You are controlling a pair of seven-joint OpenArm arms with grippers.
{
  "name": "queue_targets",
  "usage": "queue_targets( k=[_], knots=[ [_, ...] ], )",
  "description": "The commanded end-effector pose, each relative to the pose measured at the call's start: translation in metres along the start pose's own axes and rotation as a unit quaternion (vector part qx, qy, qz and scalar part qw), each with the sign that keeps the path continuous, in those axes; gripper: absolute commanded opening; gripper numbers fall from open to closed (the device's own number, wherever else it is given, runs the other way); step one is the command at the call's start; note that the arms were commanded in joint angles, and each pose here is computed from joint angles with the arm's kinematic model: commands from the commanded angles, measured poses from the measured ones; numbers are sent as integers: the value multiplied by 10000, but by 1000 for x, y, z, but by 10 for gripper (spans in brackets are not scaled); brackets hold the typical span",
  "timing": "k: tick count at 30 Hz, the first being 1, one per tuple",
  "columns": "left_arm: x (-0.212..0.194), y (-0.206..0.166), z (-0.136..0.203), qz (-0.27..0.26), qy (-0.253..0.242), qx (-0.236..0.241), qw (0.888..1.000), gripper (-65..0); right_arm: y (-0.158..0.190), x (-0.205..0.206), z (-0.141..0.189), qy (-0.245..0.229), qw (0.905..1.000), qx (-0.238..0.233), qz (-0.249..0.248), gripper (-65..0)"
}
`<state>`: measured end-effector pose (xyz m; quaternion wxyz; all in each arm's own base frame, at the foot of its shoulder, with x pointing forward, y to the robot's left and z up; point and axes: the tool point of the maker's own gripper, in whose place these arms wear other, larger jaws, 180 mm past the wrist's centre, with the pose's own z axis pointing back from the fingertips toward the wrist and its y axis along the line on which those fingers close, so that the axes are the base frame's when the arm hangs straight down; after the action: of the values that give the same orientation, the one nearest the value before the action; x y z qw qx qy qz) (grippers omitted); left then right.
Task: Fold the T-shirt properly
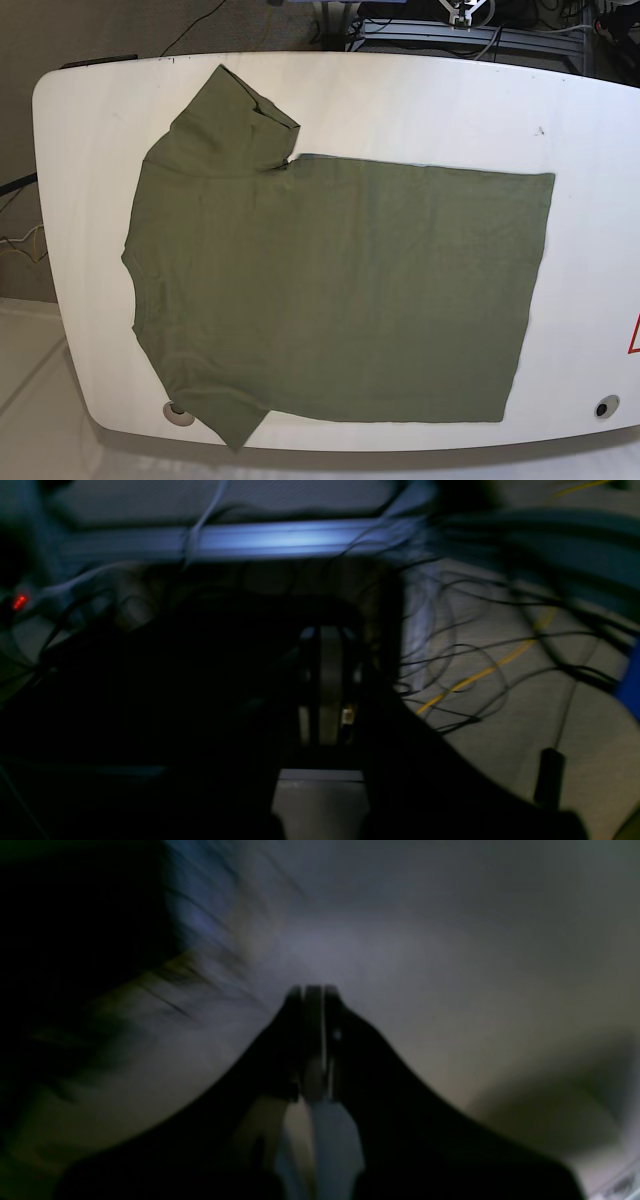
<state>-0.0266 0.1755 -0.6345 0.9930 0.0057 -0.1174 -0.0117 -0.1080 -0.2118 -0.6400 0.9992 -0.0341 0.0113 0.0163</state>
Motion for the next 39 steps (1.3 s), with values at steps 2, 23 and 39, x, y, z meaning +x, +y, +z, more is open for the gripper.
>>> queue_targets(
  k=[2, 23, 39],
  knots=[
    [-4, -7, -5, -14, 140, -76, 9999, -650, 30, 20, -8, -32, 9996, 260, 59, -650],
    [-16, 24, 50, -240, -486, 26, 9985, -650, 13, -6, 24, -505, 9981, 259, 218, -650],
    [46, 30, 110, -811, -1517, -36, 9851, -650, -32, 55, 89, -1816, 9819, -34, 533, -650]
  ],
)
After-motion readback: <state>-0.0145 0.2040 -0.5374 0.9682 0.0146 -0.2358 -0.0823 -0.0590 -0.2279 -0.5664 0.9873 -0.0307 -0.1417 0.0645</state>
